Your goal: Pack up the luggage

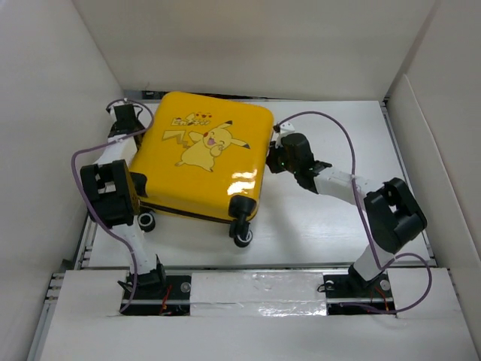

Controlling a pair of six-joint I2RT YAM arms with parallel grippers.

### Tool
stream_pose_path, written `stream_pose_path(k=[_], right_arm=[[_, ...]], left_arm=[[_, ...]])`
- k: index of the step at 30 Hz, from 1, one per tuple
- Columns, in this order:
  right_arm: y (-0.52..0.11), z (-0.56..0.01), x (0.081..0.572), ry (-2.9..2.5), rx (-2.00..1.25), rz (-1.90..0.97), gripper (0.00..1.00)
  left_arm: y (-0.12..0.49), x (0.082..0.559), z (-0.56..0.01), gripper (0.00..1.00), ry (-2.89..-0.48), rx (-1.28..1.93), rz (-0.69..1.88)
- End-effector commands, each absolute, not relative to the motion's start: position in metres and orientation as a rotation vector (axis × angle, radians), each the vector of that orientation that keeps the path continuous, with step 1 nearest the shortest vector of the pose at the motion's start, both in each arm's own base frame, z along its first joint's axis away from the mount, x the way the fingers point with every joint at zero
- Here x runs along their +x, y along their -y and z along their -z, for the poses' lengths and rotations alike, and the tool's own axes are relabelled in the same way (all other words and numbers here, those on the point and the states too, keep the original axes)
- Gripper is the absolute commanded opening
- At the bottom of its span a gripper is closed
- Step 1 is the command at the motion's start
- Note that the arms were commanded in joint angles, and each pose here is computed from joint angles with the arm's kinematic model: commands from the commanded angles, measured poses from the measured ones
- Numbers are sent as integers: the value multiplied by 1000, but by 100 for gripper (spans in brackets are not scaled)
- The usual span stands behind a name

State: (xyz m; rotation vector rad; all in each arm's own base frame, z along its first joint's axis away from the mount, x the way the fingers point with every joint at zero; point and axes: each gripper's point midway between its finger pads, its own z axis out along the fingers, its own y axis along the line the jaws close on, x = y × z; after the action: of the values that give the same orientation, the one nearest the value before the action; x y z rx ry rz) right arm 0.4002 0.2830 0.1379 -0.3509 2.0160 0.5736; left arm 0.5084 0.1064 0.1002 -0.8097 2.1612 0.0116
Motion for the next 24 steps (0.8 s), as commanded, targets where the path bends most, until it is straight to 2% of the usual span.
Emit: stream_pose_path(k=[1, 2, 6, 11, 12, 13, 14, 15, 16, 18, 19, 20, 22, 23, 24], right_arm=[[-282, -159, 404, -1946, -333, -592, 12], [-284, -161, 404, -1939, -342, -602, 12], [-279, -174, 416, -1919, -367, -606, 12], [-297, -204, 441, -1871, -461, -626, 12], [-304, -194, 445, -1912, -494, -632, 12], [-315, -229, 460, -1837, -512, -645, 12], [-322, -236, 466, -1829, -534, -655, 12], [-330, -213, 472, -1898, -567, -670, 12], [-341, -251, 487, -1826, -571, -685, 12], [-348, -248, 496, -1872, -619, -705, 12], [-348, -230, 511, -1914, -620, -695, 12], [-340, -260, 526, -1864, -596, -679, 13], [-320, -262, 538, -1895, -549, -648, 23], [-297, -273, 543, -1891, -493, -631, 40], [-284, -286, 548, -1857, -457, -620, 48]], left_arm=[[53, 439, -83, 23, -2462, -523, 503], [67, 420, -68, 23, -2489, -528, 548], [99, 372, -66, 23, -2501, -467, 645], [133, 318, -89, 24, -2457, -389, 766], [139, 311, -93, 24, -2448, -396, 789], [143, 306, -109, 26, -2396, -372, 811], [146, 296, -107, 27, -2395, -364, 813], [144, 294, -112, 29, -2375, -378, 809], [140, 293, -129, 36, -2309, -393, 803], [130, 289, -139, 46, -2257, -424, 754], [117, 292, -159, 57, -2167, -451, 697], [110, 294, -173, 65, -2111, -464, 663], [82, 299, -212, 80, -1940, -536, 562], [75, 302, -232, 81, -1857, -573, 560], [73, 306, -259, 81, -1751, -574, 589]])
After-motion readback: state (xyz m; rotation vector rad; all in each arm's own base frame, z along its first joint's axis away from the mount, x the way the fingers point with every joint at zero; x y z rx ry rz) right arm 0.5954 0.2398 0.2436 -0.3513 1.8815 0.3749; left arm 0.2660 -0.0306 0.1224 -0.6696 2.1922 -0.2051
